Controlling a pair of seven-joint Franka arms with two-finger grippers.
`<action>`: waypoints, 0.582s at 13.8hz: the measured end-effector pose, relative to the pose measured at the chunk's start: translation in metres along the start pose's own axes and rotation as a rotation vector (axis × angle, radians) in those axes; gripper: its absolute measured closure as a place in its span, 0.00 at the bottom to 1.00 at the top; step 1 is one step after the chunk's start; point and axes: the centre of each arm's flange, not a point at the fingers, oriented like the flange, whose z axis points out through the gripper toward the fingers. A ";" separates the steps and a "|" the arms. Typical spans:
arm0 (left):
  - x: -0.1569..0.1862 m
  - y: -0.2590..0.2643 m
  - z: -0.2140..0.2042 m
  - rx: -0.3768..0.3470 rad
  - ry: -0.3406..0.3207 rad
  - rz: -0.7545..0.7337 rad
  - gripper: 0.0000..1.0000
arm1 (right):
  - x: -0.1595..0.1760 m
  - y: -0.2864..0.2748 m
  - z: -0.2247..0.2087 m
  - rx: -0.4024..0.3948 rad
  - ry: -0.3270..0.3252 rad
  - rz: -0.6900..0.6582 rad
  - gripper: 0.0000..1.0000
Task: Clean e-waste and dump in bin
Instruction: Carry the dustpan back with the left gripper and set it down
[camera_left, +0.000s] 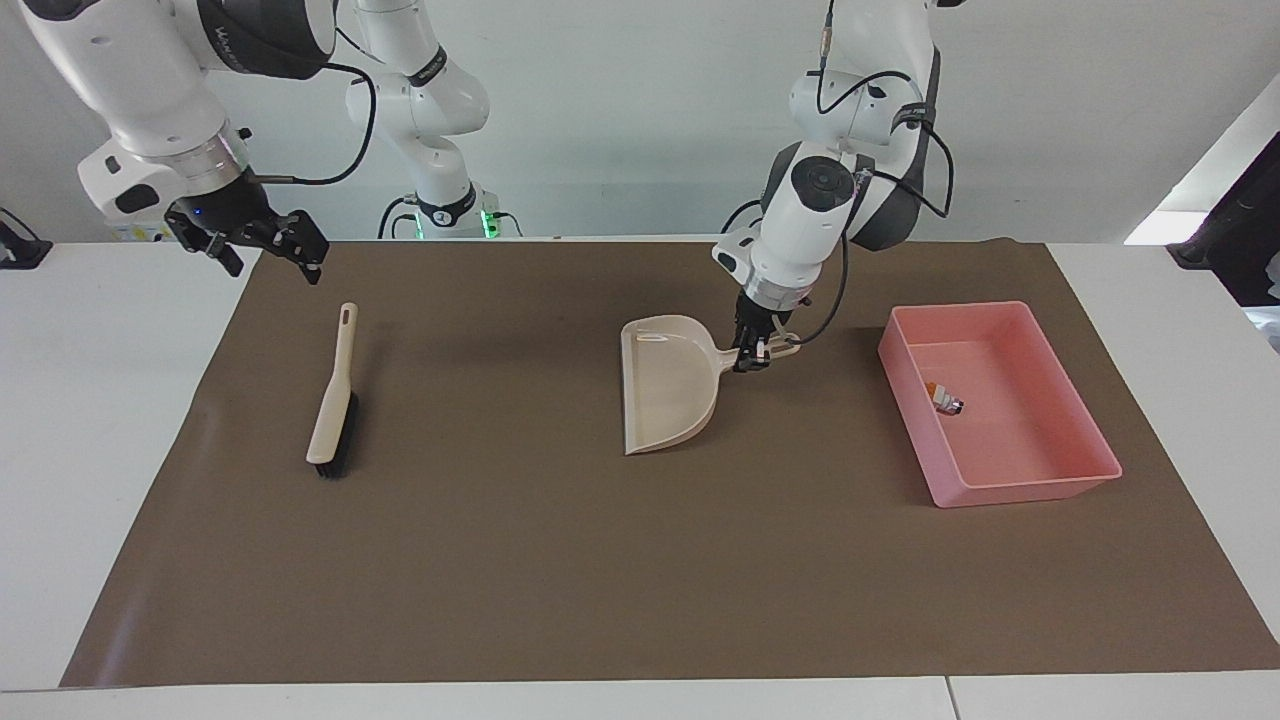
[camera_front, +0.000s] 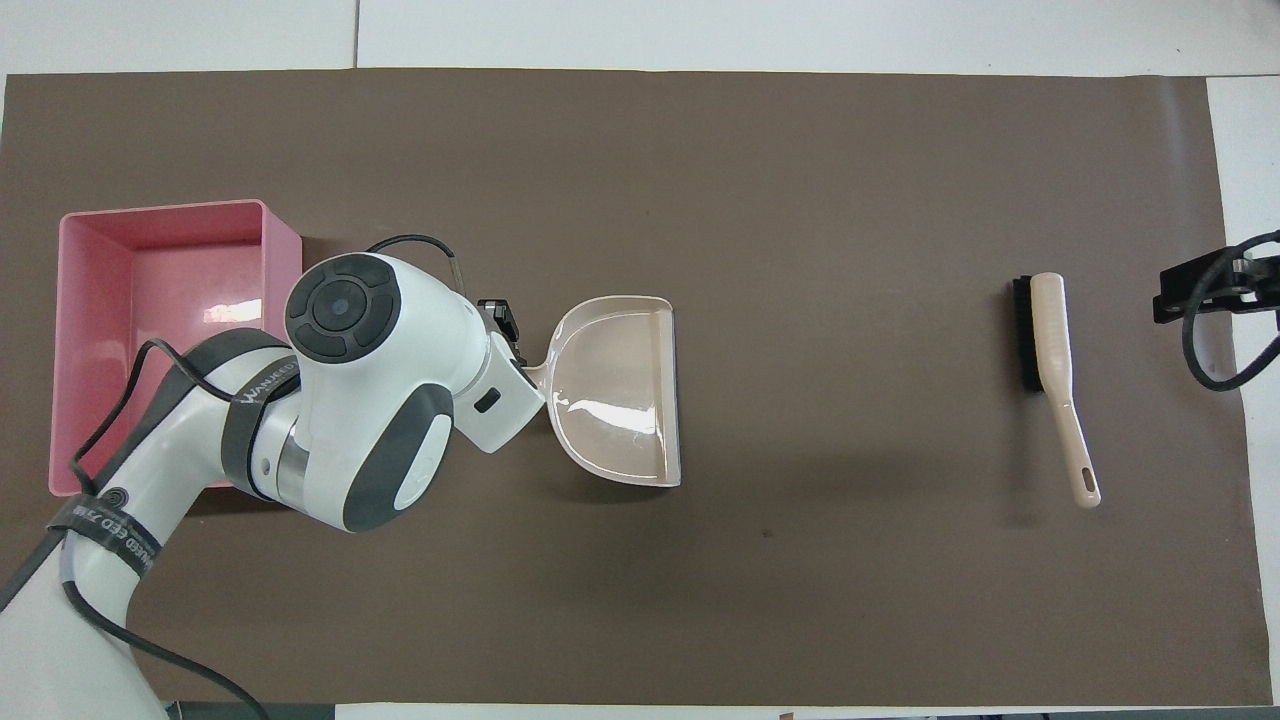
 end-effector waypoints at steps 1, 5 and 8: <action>0.002 0.001 0.007 0.005 -0.007 0.004 0.67 | 0.000 0.000 0.000 0.000 -0.001 0.000 0.00; -0.006 0.007 0.027 0.015 -0.028 0.008 0.67 | -0.001 0.000 0.000 0.000 0.000 0.000 0.00; -0.010 0.010 0.030 -0.016 -0.043 0.003 0.67 | -0.001 0.000 0.000 0.000 0.001 0.000 0.00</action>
